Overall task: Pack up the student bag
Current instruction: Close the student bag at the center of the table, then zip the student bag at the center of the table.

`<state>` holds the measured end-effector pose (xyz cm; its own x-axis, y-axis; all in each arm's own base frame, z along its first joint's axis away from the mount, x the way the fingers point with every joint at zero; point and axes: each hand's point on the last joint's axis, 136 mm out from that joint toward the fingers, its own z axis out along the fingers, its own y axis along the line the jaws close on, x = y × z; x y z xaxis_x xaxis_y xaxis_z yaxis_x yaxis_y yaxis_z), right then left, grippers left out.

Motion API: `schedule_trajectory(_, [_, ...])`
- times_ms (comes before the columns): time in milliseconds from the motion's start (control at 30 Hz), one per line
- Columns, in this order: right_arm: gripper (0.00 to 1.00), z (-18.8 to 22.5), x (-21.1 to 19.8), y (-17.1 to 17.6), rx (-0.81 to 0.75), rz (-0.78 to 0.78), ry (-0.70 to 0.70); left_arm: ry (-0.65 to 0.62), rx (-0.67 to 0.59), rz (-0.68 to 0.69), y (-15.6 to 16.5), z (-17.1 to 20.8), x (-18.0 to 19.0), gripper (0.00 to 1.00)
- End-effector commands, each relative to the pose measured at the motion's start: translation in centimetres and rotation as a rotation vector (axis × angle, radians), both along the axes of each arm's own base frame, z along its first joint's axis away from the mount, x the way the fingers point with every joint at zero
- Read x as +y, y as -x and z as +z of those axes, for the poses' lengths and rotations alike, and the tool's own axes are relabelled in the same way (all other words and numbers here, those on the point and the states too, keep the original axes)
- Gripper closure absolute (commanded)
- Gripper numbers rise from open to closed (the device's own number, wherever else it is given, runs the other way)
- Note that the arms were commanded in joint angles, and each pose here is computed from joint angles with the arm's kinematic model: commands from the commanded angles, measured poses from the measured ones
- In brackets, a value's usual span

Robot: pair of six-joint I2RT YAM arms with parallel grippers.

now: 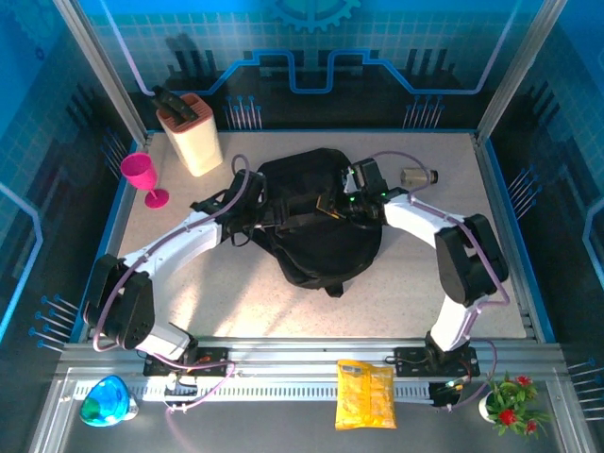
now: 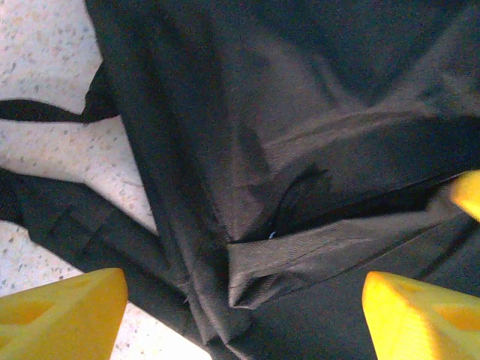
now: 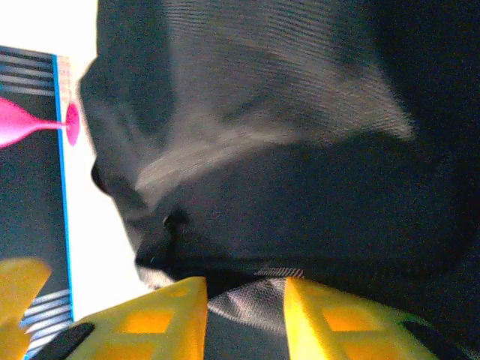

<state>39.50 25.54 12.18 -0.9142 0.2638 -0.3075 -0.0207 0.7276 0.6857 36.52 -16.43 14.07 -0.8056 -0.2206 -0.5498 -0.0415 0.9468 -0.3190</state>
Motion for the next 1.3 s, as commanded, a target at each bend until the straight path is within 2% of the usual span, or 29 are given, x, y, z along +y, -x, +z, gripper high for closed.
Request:
schedule_trajectory(0, [0.58,3.0,-0.3,1.9,-0.13,0.136,0.147,0.076,0.009,0.052,0.4,0.2,0.8,0.17])
schedule_trajectory(200, [0.47,2.8,1.6,2.3,-0.175,0.272,0.411,0.107,0.031,0.175,0.9,-0.6,4.0,0.11])
schedule_trajectory(533, [0.44,0.0,7.0,0.6,-0.095,0.273,0.587,0.118,0.026,0.257,2.6,-0.9,6.7,0.05])
schedule_trajectory(767, [0.48,-2.4,8.5,-0.2,-0.038,0.211,0.646,0.12,0.04,0.266,3.1,-1.4,7.2,0.05])
schedule_trajectory(1000, [0.49,-4.6,9.3,0.9,0.021,0.182,0.679,0.118,0.042,0.265,3.1,-1.6,7.3,0.05])
schedule_trajectory(1267, [0.65,-6.4,9.9,-0.2,0.014,0.121,0.673,0.134,0.05,0.264,3.1,-1.8,7.1,0.05])
